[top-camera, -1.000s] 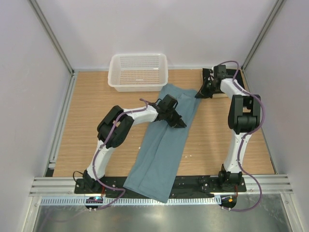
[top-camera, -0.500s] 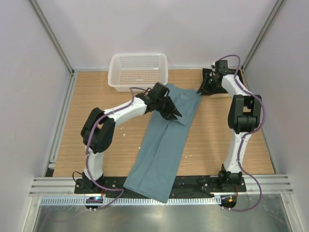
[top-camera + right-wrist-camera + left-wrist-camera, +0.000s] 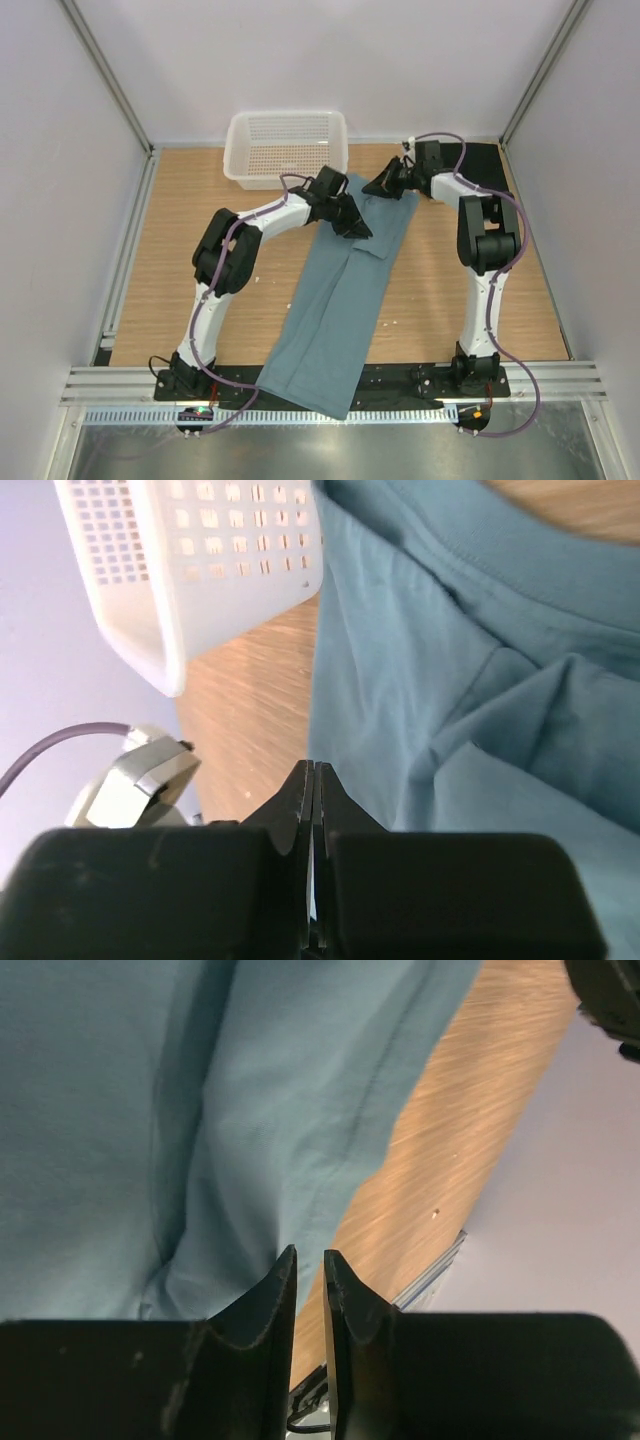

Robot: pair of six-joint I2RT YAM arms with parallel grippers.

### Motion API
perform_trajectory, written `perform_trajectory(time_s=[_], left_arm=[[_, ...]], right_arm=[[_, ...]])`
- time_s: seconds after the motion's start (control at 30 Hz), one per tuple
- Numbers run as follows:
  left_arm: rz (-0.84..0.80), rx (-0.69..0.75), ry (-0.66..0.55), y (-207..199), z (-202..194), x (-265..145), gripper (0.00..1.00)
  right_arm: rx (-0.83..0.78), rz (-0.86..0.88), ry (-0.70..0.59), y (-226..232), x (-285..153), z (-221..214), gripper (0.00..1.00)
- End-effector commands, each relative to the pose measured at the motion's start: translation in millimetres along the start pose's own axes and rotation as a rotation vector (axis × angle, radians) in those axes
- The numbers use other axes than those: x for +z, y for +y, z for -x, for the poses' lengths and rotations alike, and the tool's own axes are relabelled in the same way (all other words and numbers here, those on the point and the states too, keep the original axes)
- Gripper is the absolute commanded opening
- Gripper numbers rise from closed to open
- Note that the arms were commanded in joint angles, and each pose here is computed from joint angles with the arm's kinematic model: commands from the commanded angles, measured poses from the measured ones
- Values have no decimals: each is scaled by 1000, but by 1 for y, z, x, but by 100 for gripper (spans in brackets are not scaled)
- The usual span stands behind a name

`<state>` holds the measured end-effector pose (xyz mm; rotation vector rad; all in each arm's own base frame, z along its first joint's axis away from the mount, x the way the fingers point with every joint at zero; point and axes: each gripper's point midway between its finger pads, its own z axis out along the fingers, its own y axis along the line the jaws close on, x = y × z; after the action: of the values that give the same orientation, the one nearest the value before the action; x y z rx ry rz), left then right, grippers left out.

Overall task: Fold and stack the t-shirts
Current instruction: Fold the tshirt

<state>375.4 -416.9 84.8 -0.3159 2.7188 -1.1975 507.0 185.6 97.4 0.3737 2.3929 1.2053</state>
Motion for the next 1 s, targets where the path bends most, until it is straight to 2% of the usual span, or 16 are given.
perform_trajectory(time_s=[0.0,0.3,0.63,0.8,0.9,0.93,0.97], left_arm=[[-79,75,12,-18,4,-5,17],[19,38,69,37,-11,2,14],[100,58,144,85,-36,9,11],[122,72,156,93,-41,3,11],[114,95,151,86,-41,-2,17],[112,106,146,80,-38,-8,26],[113,125,144,77,-37,-11,29]], right_arm=[[52,174,9,24,12,-2,1],[120,116,24,-22,34,-25,1],[101,55,-6,-58,67,-4,2],[113,33,-26,-72,71,3,2],[111,32,-27,-73,73,7,1],[113,24,-19,-73,73,6,2],[95,29,-24,-67,72,12,1]])
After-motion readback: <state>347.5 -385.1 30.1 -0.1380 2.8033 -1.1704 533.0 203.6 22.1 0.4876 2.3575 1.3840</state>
